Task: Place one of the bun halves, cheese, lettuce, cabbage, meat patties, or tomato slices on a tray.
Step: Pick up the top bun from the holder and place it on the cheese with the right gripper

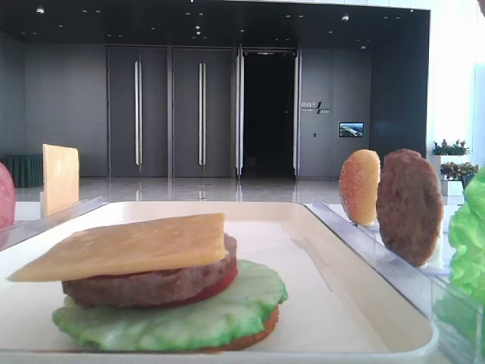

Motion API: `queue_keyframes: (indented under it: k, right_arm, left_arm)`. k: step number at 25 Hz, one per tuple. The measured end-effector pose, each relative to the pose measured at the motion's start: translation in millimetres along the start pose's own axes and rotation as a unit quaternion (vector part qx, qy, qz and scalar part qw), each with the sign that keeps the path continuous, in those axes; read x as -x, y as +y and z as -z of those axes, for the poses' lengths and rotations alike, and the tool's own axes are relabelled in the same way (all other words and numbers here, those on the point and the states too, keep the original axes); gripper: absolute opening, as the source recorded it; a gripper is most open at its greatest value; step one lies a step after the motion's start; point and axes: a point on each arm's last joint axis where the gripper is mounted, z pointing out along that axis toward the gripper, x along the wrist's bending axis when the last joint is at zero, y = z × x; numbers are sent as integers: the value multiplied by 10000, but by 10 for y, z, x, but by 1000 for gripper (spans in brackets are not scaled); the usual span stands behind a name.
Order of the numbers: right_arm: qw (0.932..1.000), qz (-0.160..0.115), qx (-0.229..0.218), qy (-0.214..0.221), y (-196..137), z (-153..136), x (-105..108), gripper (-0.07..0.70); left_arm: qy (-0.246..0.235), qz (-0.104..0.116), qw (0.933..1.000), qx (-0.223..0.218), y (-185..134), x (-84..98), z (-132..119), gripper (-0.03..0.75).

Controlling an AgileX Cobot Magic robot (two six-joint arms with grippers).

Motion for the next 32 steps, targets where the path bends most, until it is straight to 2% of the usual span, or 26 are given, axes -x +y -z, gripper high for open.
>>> queue_keyframes:
  k: [5, 10, 13, 16, 19, 23, 32]
  right_arm:
    - [9974, 159, 24, 698, 5, 8, -126, 132]
    - [9887, 213, 16, 1484, 50, -15, -253, 130]
    - [9781, 218, 36, 2067, 101, -33, -340, 128]
    - [9632, 181, 82, 2679, 157, -83, -412, 128]
    - [9519, 97, 172, 3058, 210, -152, -440, 128]
    - [9449, 44, 197, 3266, 212, -224, -438, 127]
    - [9414, 110, 244, 3363, 228, -254, -440, 127]
  left_arm:
    - [0, 0, 10000, 0, 0, 0, 0, 450]
    - [0, 6, 10000, 0, 0, 0, 0, 450]
    - [0, 6, 10000, 0, 0, 0, 0, 450]
    - [0, 6, 10000, 0, 0, 0, 0, 450]
    - [0, 11, 10000, 0, 0, 0, 0, 450]
    - [0, 17, 10000, 0, 0, 0, 0, 450]
    - [0, 28, 10000, 0, 0, 0, 0, 450]
